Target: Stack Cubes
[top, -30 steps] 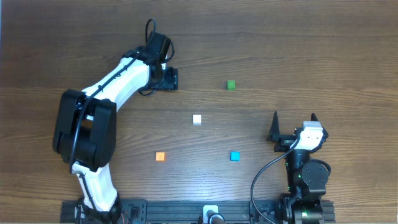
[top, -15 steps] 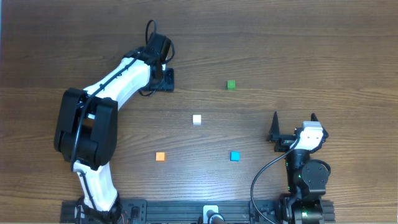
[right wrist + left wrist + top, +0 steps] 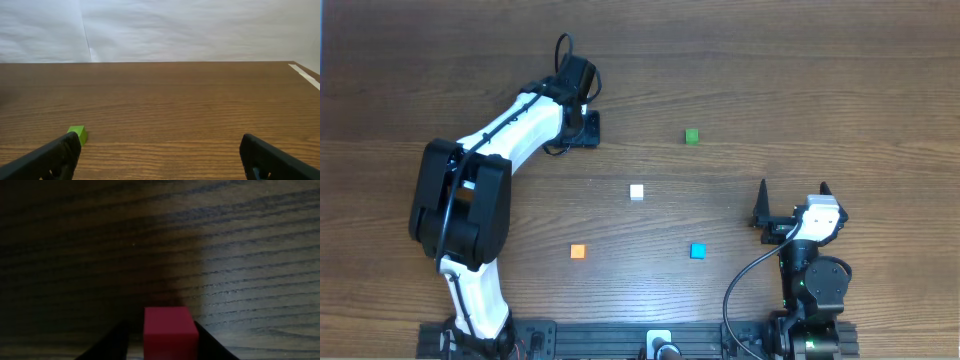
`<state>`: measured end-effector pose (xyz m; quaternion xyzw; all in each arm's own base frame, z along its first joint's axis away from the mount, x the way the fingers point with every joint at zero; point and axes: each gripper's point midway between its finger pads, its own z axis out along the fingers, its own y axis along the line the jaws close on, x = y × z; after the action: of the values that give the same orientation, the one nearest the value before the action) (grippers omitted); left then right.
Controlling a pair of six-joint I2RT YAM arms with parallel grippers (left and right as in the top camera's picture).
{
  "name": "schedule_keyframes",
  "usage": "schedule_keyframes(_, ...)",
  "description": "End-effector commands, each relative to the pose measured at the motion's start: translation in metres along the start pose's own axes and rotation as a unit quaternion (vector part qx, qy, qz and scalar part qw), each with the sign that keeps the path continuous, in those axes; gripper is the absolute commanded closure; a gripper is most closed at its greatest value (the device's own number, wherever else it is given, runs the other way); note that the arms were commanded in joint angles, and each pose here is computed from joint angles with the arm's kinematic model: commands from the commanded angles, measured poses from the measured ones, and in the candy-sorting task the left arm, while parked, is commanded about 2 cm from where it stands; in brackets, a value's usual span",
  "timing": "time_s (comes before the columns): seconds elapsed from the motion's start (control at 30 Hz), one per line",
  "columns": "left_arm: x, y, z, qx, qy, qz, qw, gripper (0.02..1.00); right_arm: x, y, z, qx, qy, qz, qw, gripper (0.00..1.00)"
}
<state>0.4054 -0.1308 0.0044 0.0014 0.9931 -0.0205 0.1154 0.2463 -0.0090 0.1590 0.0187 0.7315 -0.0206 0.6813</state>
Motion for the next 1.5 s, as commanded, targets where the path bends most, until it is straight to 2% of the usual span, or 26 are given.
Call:
schedule_keyframes(0.03,-0.006,0.001,0.001,-0.005,-0.005,-0.007,1.0,0.66,0.002,-0.004,0.0,0.01,0.001,0.0,1.0,0.007)
schedule_keyframes(0.1,-0.006,0.001,0.001,-0.005,-0.005,-0.007,1.0,0.706,0.002,-0.004,0.0,0.01,0.001,0.0,1.0,0.007)
schedule_keyframes(0.27,-0.007,0.001,0.0,-0.004,-0.006,-0.016,1.0,0.919,0.002,-0.004,0.0,0.01,0.001,0.0,1.0,0.007)
schedule_keyframes(0.37,-0.009,-0.001,-0.007,0.003,-0.013,-0.017,1.0,0.954,0.002,-0.004,0.0,0.01,0.001,0.0,1.0,0.007)
schedule_keyframes(0.47,-0.011,-0.009,-0.03,0.021,-0.024,-0.018,0.999,0.969,0.002,-0.004,0.0,0.01,0.001,0.0,1.0,0.007)
schedule_keyframes(0.63,0.001,-0.02,-0.079,0.022,-0.037,-0.031,0.999,0.974,0.002,-0.004,0.0,0.01,0.001,0.0,1.0,0.007)
schedule_keyframes(0.8,0.037,-0.048,-0.119,0.039,-0.053,-0.035,0.997,0.974,0.002,-0.004,0.0,0.01,0.001,0.0,1.0,0.009)
schedule_keyframes(0.97,0.085,-0.059,-0.112,0.042,-0.039,-0.059,0.997,0.976,0.002,-0.004,0.0,0.01,0.001,0.0,1.0,0.009)
schedule_keyframes(1.03,0.097,-0.067,-0.103,0.047,-0.038,-0.047,0.997,0.976,0.002,-0.004,0.0,0.01,0.001,0.0,1.0,0.007)
schedule_keyframes(1.2,0.103,-0.089,-0.099,0.06,-0.054,-0.021,0.996,0.978,0.002,-0.004,0.0,0.01,0.001,0.0,1.0,0.007)
schedule_keyframes(1.5,0.111,-0.098,-0.084,0.051,-0.042,-0.035,0.997,0.976,0.002,-0.004,0.0,0.01,0.001,0.0,1.0,0.009)
